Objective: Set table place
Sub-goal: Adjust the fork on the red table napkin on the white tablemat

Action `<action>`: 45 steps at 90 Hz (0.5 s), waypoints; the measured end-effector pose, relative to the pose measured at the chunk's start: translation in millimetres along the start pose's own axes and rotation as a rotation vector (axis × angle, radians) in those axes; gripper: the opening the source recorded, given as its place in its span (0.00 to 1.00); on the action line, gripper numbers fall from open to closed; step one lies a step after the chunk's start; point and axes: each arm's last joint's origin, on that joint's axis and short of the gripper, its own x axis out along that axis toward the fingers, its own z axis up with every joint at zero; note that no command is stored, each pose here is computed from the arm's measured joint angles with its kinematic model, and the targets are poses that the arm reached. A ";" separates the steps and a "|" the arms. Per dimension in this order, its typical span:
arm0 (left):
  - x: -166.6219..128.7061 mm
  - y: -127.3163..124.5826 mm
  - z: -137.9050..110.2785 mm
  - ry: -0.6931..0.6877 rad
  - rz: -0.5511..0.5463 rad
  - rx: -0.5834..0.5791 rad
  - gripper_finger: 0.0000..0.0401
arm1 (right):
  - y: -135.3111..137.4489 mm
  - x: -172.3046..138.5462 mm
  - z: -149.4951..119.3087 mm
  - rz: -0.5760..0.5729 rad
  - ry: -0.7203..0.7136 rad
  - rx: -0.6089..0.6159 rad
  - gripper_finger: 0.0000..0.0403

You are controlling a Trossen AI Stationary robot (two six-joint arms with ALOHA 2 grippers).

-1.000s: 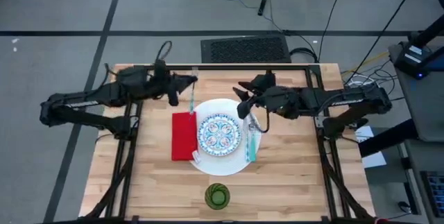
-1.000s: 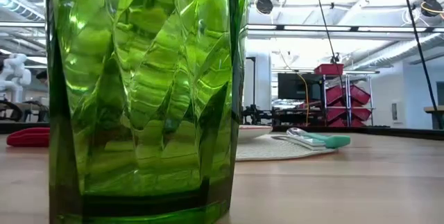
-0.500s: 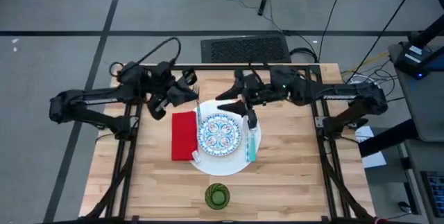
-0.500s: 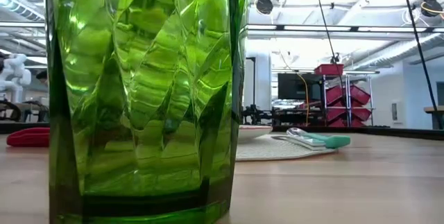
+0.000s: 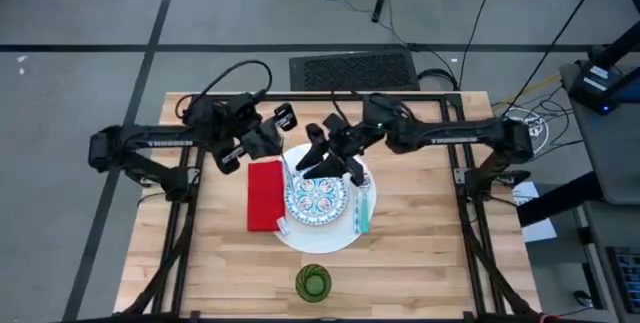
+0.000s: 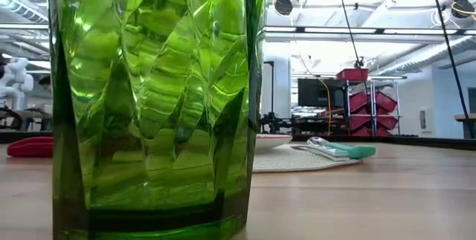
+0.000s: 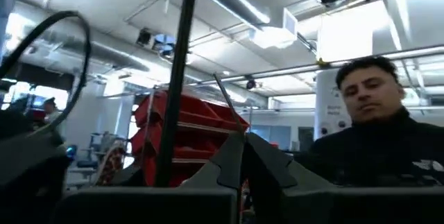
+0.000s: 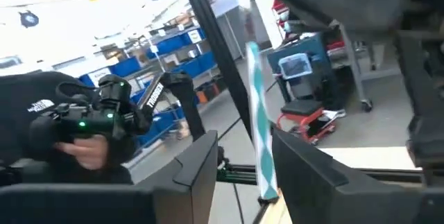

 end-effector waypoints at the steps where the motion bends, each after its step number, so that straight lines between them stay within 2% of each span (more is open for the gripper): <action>1: 0.4 -0.3 0.8 0.002 -0.005 0.002 0.00 | -1.0 0.7 -0.6 0.002 -0.003 0.004 0.31; 20: 4.5 -3.3 8.5 0.036 -0.066 0.000 0.00 | -11.1 7.0 -6.0 0.004 -0.040 0.021 0.31; 35: 4.5 -0.4 5.5 0.059 -0.045 -0.035 0.00 | -12.3 7.5 -6.1 -0.016 -0.054 0.020 0.31; 45: 4.4 4.2 0.7 0.082 -0.023 -0.063 0.00 | -10.4 9.0 -6.1 -0.021 -0.069 0.012 0.35</action>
